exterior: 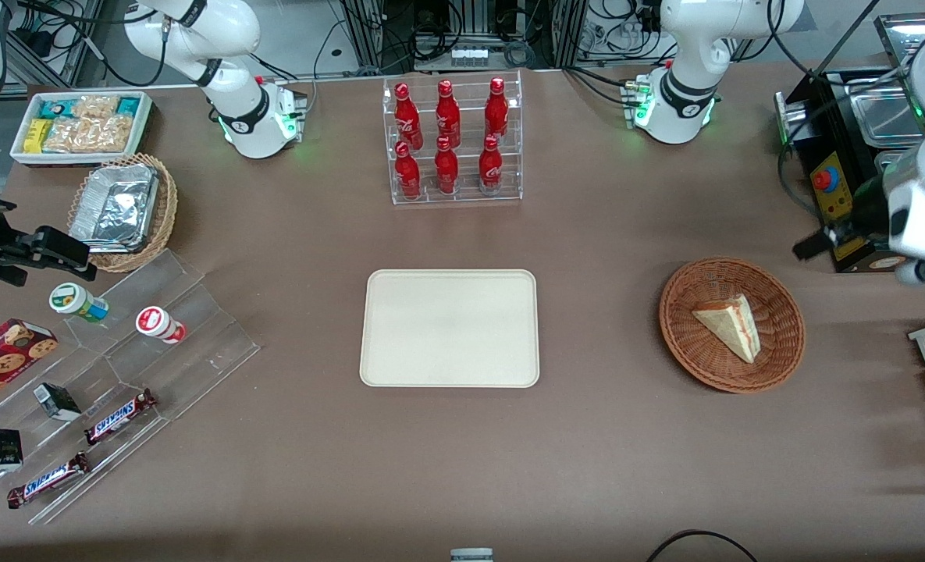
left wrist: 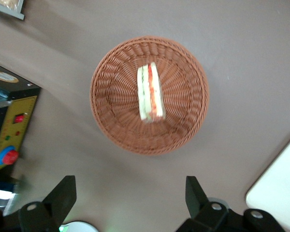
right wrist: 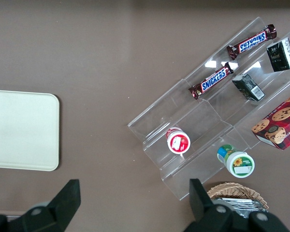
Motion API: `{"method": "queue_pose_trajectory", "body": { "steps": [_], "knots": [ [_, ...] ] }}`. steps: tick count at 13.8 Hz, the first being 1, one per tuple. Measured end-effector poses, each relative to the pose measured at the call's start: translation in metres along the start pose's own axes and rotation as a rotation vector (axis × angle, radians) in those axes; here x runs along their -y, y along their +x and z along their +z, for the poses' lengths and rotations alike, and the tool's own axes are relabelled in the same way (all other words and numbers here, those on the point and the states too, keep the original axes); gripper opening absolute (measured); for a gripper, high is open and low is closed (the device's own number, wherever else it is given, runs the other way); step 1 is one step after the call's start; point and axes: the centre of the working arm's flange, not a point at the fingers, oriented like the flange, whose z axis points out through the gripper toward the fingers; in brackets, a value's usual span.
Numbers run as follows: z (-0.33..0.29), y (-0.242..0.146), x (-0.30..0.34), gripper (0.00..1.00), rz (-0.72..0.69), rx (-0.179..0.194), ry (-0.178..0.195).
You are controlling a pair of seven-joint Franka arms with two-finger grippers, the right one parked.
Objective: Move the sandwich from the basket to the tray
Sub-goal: 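Lower the open left gripper over the wrapped sandwich in the basket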
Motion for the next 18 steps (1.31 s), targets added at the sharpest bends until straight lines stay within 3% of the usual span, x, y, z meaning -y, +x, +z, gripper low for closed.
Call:
{"method": "queue_pose_trajectory", "body": {
  "steps": [3,7,18],
  "knots": [
    [0.053,0.016,-0.012,1.0,-0.136,-0.023,-0.014],
    [0.119,0.025,-0.019,1.0,-0.25,0.001,0.007],
    [0.237,0.012,-0.012,1.0,-0.323,-0.048,-0.037]
  ]
}}
